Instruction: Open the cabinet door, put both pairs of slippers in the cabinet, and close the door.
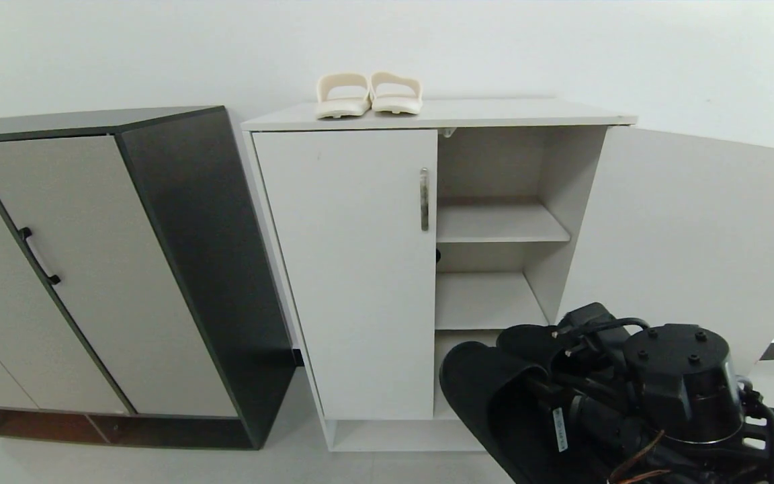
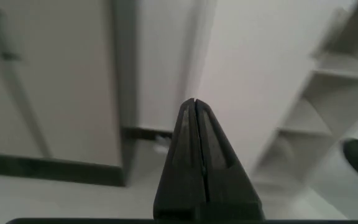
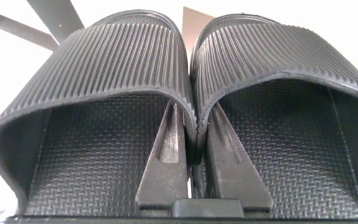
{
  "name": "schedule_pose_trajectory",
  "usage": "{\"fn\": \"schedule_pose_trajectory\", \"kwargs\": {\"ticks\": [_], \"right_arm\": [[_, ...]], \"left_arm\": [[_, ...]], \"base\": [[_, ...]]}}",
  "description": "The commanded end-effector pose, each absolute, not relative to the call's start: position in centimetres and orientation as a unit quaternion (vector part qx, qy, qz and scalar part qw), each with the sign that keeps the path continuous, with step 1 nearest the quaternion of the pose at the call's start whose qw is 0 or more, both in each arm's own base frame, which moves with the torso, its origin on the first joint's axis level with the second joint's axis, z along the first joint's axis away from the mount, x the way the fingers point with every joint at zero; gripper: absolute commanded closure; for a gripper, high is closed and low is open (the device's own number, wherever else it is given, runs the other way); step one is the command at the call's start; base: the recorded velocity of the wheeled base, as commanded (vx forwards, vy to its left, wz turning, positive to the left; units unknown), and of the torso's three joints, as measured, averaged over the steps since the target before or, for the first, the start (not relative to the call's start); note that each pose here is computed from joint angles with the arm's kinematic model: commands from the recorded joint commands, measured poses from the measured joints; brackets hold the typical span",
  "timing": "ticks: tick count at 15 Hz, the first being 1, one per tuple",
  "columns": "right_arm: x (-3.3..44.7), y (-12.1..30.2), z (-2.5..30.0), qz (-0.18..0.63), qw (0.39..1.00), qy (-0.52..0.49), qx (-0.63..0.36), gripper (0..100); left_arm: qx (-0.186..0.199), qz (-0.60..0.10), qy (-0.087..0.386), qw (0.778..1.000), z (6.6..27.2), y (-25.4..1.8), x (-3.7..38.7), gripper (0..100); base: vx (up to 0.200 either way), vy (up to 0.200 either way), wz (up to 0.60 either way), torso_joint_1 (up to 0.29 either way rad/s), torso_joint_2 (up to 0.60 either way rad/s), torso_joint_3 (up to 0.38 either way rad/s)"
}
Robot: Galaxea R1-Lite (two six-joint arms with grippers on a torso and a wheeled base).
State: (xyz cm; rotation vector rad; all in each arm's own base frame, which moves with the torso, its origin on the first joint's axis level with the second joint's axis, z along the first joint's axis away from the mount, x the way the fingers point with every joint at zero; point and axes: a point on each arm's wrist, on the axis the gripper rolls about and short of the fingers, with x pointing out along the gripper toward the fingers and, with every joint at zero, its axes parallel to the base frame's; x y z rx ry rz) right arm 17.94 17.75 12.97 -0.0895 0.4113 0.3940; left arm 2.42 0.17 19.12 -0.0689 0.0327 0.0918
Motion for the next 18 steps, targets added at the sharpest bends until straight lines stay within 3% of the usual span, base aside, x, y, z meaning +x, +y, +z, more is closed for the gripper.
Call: {"fn": "schedule_pose_trajectory", "kwargs": {"ticks": [1,3,6,9,18], "right_arm": [[17.7,17.9,12.5,0.199,0.957,0.207,-0.049,100],[17.4,18.1,12.5,0.207,0.957,0.198,-0.046,100],[17.2,18.6,12.6,0.220,0.956,0.190,-0.042,100],[16.8,19.3,12.3,0.233,0.952,0.191,-0.046,100],[17.3,20.3,11.5,0.236,0.954,0.181,-0.038,100]], "left_arm": [[-0.023,0.136,-0.006,0.990,9.9,0.7,-2.9,100],[-0.023,0.083,-0.004,0.996,7.9,0.4,-2.5,100],[-0.011,-0.029,-0.020,0.999,8.0,-0.1,-2.3,100],[0.022,-0.007,0.003,1.000,7.5,0.0,-2.3,100],[0.006,-0.013,0.001,1.000,7.5,0.0,-2.3,100]], "base": [[0.000,0.000,0.00,0.000,0.00,0.000],[0.000,0.000,0.00,0.000,0.00,0.000],[0.000,0.000,0.00,0.000,0.00,0.000],[0.000,0.000,0.00,0.000,0.00,0.000],[0.000,0.000,0.00,0.000,0.00,0.000]]}}
